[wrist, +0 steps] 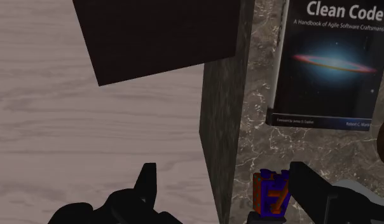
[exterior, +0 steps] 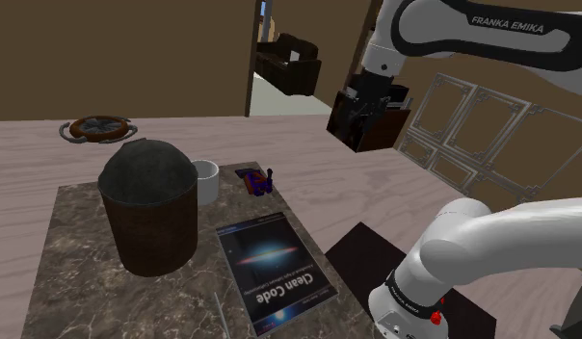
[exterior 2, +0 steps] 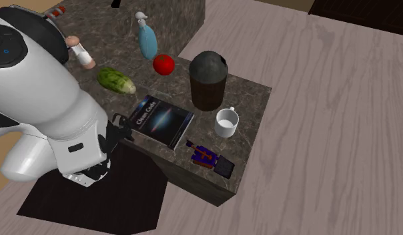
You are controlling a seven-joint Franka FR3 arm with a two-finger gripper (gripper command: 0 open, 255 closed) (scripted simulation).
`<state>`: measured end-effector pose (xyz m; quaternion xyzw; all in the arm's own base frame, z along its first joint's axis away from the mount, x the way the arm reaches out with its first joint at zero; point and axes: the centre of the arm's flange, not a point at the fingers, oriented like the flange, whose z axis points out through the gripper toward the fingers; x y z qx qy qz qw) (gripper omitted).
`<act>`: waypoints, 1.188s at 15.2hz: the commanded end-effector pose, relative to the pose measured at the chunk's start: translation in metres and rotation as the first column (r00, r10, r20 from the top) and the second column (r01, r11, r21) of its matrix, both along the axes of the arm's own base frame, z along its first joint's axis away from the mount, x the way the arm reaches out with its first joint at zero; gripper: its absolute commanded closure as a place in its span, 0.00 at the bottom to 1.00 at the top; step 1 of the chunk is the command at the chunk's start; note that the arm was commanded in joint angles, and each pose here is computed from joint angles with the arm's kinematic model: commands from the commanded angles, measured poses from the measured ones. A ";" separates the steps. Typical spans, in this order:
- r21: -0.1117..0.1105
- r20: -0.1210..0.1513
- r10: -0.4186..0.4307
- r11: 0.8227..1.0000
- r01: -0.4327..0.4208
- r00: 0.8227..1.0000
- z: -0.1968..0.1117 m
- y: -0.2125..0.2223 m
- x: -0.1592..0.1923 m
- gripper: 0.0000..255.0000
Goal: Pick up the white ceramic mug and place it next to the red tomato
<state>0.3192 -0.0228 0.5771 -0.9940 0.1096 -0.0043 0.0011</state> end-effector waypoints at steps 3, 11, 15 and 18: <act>0.001 -0.003 -0.008 1.000 0.008 1.000 -0.011 0.016 0.018 0.00; 0.003 -0.016 -0.041 0.999 0.041 0.999 -0.056 0.081 0.090 0.00; 0.003 -0.022 -0.057 0.998 0.058 0.998 -0.079 0.112 0.126 0.00; 0.004 -0.027 -0.070 0.998 0.070 0.997 -0.097 0.135 0.154 0.00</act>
